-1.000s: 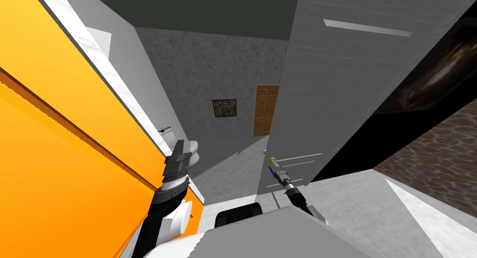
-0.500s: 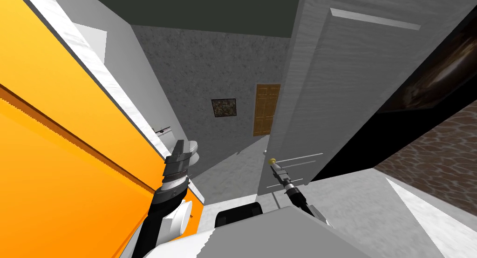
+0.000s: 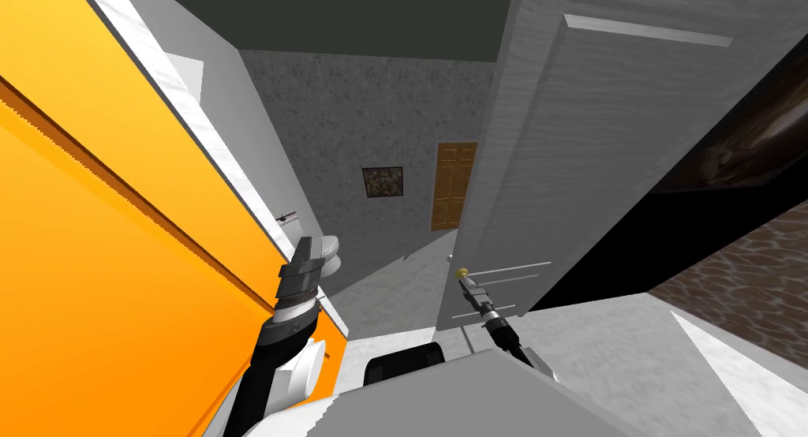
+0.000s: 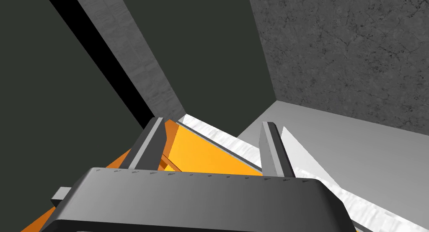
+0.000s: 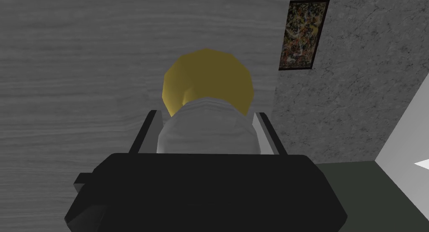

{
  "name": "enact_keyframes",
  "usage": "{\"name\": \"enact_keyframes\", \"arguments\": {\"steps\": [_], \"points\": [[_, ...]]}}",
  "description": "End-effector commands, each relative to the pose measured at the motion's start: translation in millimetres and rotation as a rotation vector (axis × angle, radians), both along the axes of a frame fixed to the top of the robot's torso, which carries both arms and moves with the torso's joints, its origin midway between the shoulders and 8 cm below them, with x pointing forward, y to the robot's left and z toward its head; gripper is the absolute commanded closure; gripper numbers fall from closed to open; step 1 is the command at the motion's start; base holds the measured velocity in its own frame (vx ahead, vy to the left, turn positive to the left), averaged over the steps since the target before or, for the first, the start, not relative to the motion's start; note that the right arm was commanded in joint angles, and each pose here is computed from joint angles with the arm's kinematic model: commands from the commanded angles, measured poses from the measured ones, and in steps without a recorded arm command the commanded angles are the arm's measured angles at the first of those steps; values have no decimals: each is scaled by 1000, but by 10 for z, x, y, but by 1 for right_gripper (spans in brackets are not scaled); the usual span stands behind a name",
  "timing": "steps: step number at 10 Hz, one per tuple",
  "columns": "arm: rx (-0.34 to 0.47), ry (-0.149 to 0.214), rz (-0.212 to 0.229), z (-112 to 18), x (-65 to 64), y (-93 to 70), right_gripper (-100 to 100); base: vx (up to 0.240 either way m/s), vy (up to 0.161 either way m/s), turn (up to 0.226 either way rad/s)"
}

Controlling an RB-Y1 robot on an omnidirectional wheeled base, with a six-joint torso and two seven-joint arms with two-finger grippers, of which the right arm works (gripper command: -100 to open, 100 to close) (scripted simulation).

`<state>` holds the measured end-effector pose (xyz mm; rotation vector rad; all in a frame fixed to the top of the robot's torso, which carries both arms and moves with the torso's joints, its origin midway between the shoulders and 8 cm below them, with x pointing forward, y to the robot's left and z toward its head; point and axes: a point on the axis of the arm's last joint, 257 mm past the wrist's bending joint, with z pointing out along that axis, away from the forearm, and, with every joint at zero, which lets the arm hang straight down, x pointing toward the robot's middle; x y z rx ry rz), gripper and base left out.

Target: Pull the door open

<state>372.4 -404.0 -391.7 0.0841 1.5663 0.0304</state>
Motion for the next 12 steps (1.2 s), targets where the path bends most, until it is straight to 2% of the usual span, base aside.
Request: {"name": "enact_keyframes", "arguments": {"steps": [1, 4, 11, 12], "points": [[39, -6, -3, 3, 8, 8, 100, -64, -17, 79], [103, -13, -15, 15, 20, -17, 100, -52, -23, 76], [322, -44, -51, 50, 56, -103, 100, -61, -30, 100], [328, -44, -51, 50, 56, -103, 100, -45, -17, 35]]}}
